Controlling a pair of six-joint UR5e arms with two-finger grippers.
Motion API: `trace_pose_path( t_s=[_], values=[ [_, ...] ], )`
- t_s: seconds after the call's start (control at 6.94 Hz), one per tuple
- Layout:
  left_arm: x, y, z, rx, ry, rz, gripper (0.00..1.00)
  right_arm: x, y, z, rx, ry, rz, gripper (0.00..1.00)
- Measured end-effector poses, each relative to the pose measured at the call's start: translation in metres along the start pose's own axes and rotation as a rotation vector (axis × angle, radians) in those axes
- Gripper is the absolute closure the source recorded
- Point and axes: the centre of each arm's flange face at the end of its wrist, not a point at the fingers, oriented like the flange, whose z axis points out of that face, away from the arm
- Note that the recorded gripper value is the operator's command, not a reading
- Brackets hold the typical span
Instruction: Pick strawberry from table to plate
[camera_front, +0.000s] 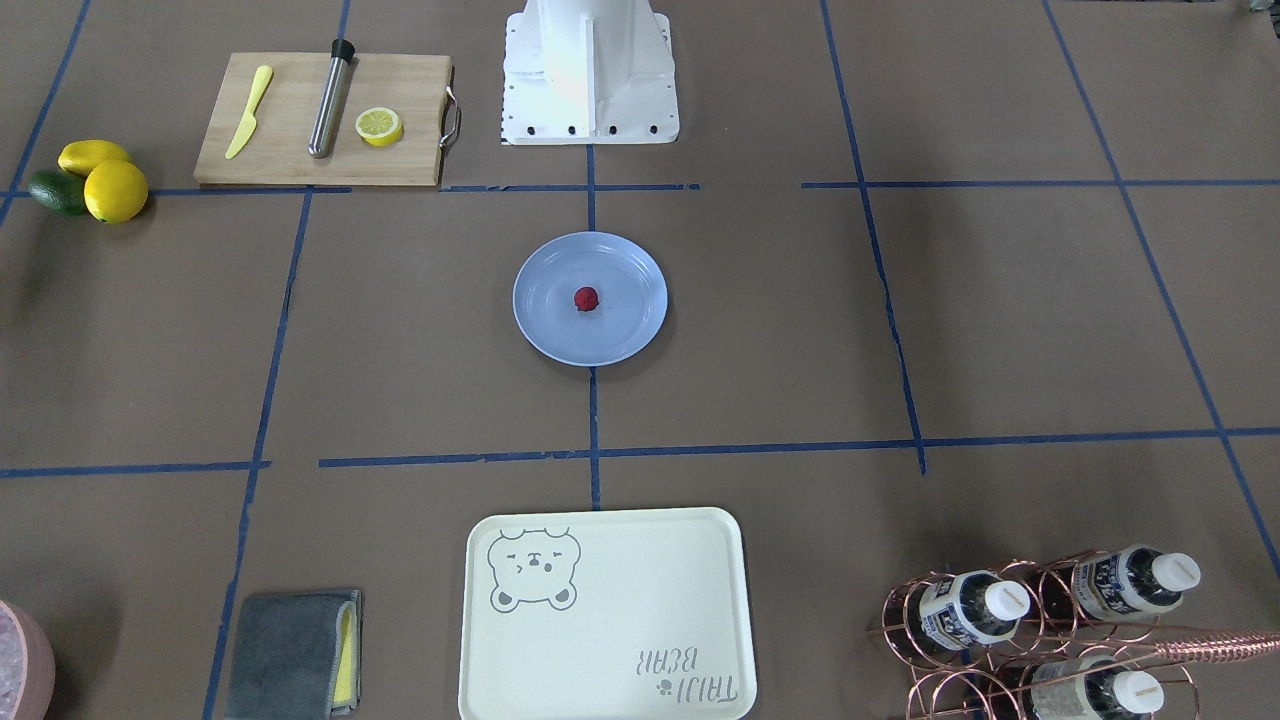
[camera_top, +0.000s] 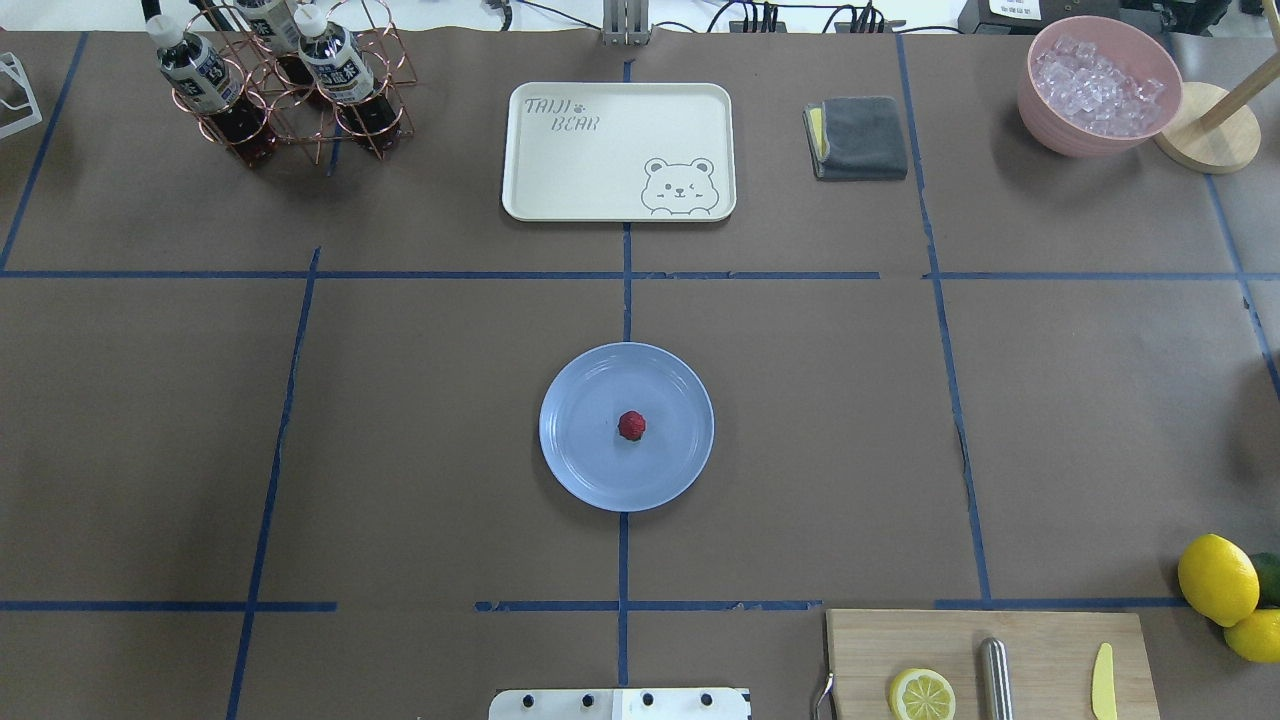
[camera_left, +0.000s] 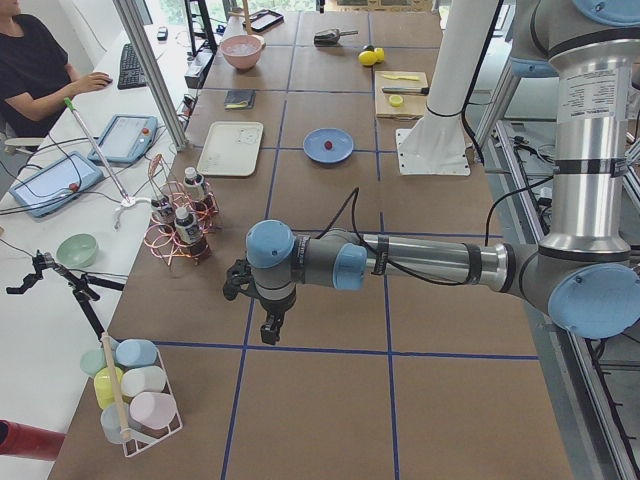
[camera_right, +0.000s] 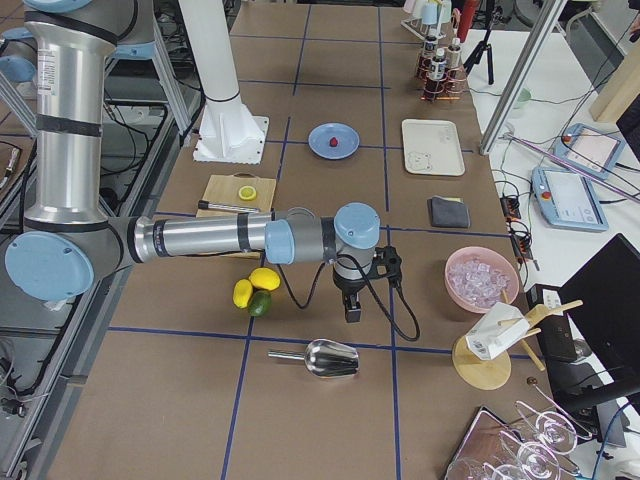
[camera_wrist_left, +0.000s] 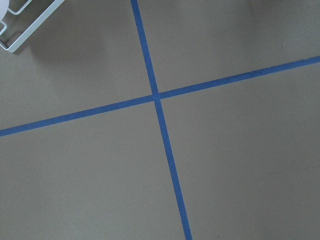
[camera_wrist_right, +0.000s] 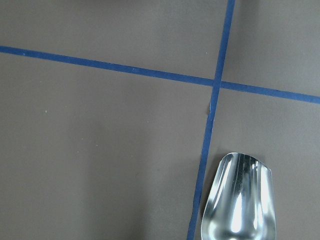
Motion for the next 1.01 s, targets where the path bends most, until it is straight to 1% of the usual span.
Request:
trace_pose_path(
  t_s=[0.14,0.58,1.01],
  values=[
    [0.001,0.0,-0.001,0.002,0.001,0.001,0.0,0.0,0.0,0.001,0.0,-0.002,-0.001,0.0],
    [0.013,0.012,-0.011,0.024,0.033,0.009,0.0,-0.008,-0.005,-0.001,0.004,-0.003,-0.017,0.0],
    [0.015,0.016,-0.013,0.024,0.046,0.006,0.0,-0.012,-0.006,-0.004,0.013,-0.004,-0.027,0.0]
  ],
)
